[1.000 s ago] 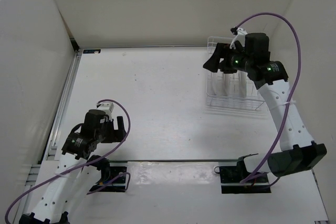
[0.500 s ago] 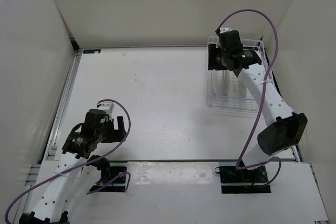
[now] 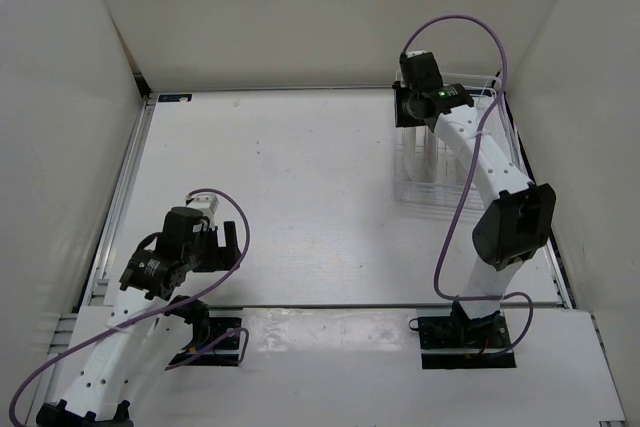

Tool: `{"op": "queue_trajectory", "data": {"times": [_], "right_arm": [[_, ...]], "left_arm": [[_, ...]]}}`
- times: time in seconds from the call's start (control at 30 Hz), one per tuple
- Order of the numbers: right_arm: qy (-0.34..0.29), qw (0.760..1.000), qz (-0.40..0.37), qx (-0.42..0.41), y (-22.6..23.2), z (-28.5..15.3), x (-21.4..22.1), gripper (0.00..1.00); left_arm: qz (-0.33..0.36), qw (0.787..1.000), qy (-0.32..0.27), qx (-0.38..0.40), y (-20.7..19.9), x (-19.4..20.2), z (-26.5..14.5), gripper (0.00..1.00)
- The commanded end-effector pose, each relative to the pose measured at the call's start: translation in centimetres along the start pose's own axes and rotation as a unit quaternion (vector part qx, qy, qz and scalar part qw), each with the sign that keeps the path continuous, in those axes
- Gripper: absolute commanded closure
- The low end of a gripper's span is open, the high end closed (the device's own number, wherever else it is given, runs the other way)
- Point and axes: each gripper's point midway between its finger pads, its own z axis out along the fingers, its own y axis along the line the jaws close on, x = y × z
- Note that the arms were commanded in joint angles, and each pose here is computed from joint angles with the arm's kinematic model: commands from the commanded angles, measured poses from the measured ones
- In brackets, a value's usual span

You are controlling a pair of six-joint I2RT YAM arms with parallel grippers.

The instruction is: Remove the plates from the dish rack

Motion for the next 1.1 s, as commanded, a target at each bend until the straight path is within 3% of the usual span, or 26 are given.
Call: {"op": "queue_trajectory", "data": {"times": [0.0, 0.1, 0.27, 0.43, 0.93, 1.07], "right_arm": [[-0.014, 1.0, 0.006, 0.017, -1.0, -0.1, -1.1, 0.69], [-0.006, 1.0, 0.006, 0.022, -1.3, 0.2, -0.5, 0.79], [0.005, 0.999, 0.007, 0.04, -2.2, 0.3, 0.6, 0.79], [-0.035, 0.999, 0.017, 0.014, -1.8, -0.7, 0.2, 0.62], [-0.084, 0.995, 0.048, -0.015, -1.6, -3.2, -2.0, 0.6], [-0.073, 0.996, 0.044, -0.016, -1.5, -2.7, -2.1, 0.6]], "left_arm": [[-0.001, 1.0, -0.001, 0.006, -0.3, -0.1, -0.1, 0.0], [-0.001, 1.0, 0.0, 0.005, -0.3, -0.2, 0.0, 0.0], [-0.001, 1.0, 0.005, 0.005, -0.3, -0.1, 0.1, 0.0], [-0.001, 1.0, 0.008, 0.004, -0.3, -0.1, 0.2, 0.0], [0.001, 1.0, 0.014, 0.002, -0.2, 0.0, 0.3, 0.0], [0.001, 1.0, 0.014, 0.003, -0.3, 0.0, 0.3, 0.0]]}}
